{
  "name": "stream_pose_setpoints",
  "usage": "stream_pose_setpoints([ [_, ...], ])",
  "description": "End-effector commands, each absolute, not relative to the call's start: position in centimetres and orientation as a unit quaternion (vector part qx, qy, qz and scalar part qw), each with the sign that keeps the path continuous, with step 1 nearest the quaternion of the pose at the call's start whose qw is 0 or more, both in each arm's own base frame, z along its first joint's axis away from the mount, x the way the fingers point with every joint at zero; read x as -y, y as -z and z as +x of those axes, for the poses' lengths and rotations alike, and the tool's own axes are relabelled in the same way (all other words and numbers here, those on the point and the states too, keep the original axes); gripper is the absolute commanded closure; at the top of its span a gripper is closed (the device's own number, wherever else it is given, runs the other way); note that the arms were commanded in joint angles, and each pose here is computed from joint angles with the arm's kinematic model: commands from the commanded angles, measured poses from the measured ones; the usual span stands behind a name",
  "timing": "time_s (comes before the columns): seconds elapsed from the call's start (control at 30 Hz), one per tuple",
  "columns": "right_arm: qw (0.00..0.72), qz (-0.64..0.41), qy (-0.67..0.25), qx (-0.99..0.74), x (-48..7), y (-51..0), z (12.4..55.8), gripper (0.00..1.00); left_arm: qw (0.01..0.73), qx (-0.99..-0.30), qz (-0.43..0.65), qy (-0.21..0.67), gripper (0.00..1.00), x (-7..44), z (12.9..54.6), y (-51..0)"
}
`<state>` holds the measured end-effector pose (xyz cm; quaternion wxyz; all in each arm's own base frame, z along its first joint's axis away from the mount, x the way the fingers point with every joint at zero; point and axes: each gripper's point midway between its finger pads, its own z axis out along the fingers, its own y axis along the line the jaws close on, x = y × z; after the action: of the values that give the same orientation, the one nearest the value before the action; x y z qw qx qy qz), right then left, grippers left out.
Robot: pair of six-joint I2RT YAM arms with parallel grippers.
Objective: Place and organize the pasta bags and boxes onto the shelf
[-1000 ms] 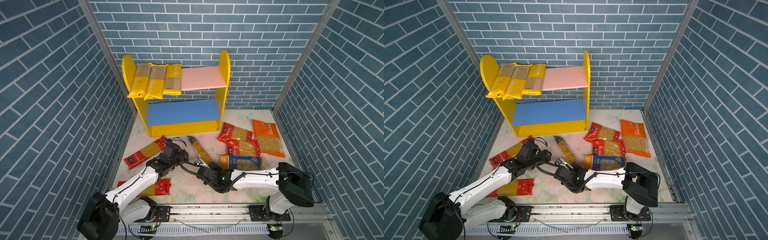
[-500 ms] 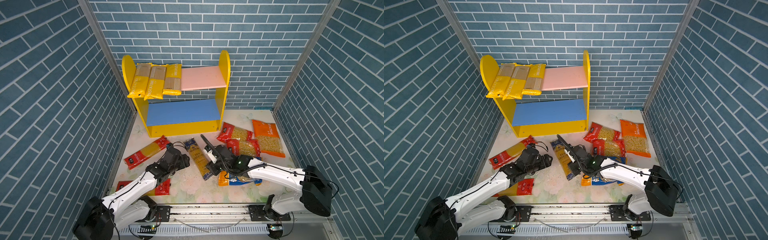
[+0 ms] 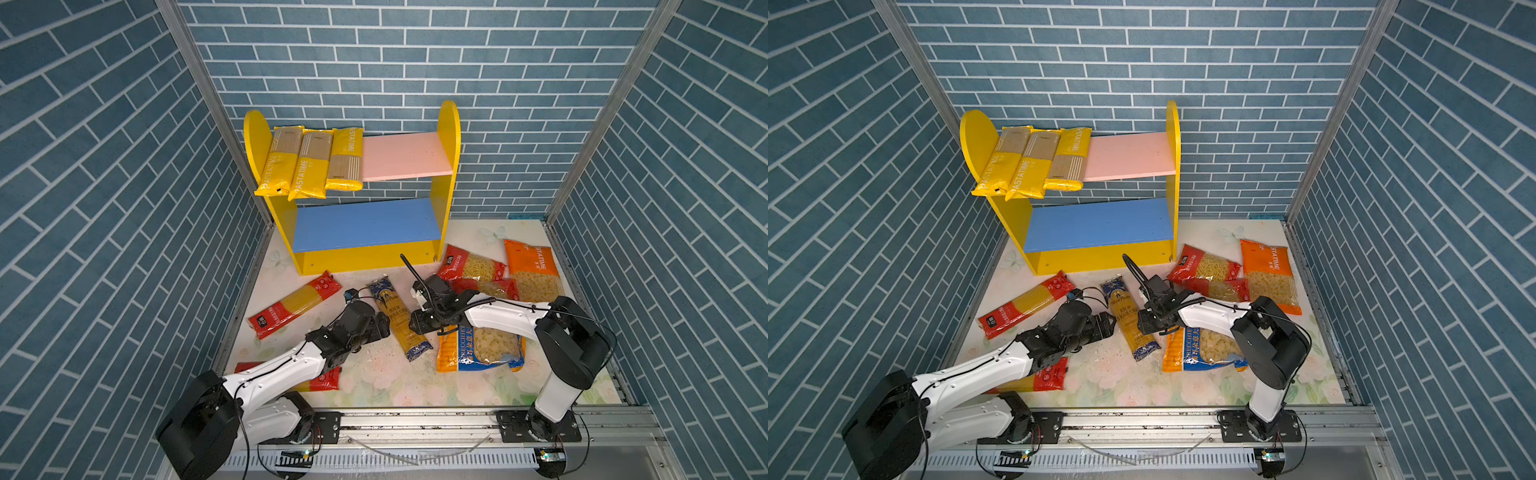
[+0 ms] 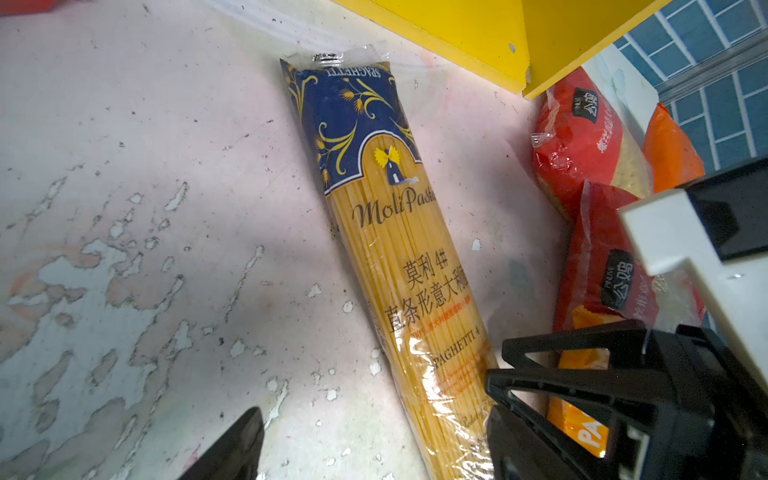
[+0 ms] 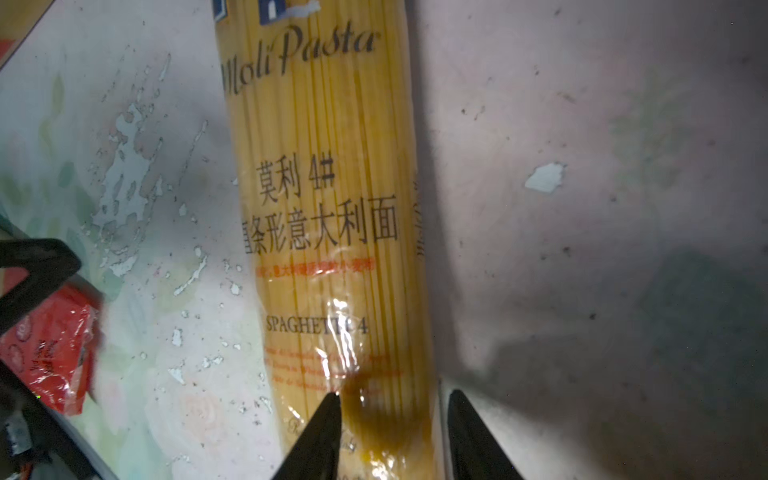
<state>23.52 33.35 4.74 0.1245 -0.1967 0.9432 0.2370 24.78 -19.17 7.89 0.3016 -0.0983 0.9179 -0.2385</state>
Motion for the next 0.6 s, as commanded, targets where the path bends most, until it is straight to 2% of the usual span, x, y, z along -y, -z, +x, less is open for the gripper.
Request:
stream_pose_setpoints([
  [0.0,0.101,-0.17,-0.29,-0.936,-35.5,-5.9,22.4,0.58,0.296,-0.921,-0.098,0.233,0.15,18.8,24.6,-7.0],
  [0.23,0.053,-0.183,-0.322,-0.927,-36.7,-5.5,18.6,0.62,0.281,-0.925,-0.09,0.238,0.18,19.6,24.9,-6.0],
  [0.4,0.092,-0.148,-0.319,-0.932,-34.2,-7.9,21.4,0.6,0.289,-0.922,-0.091,0.242,0.25,19.4,25.1,-6.3],
  [0.57,0.102,-0.152,-0.278,-0.943,-34.2,-6.7,23.2,0.59,0.286,-0.92,-0.084,0.252,0.3,20.3,25.6,-6.0],
])
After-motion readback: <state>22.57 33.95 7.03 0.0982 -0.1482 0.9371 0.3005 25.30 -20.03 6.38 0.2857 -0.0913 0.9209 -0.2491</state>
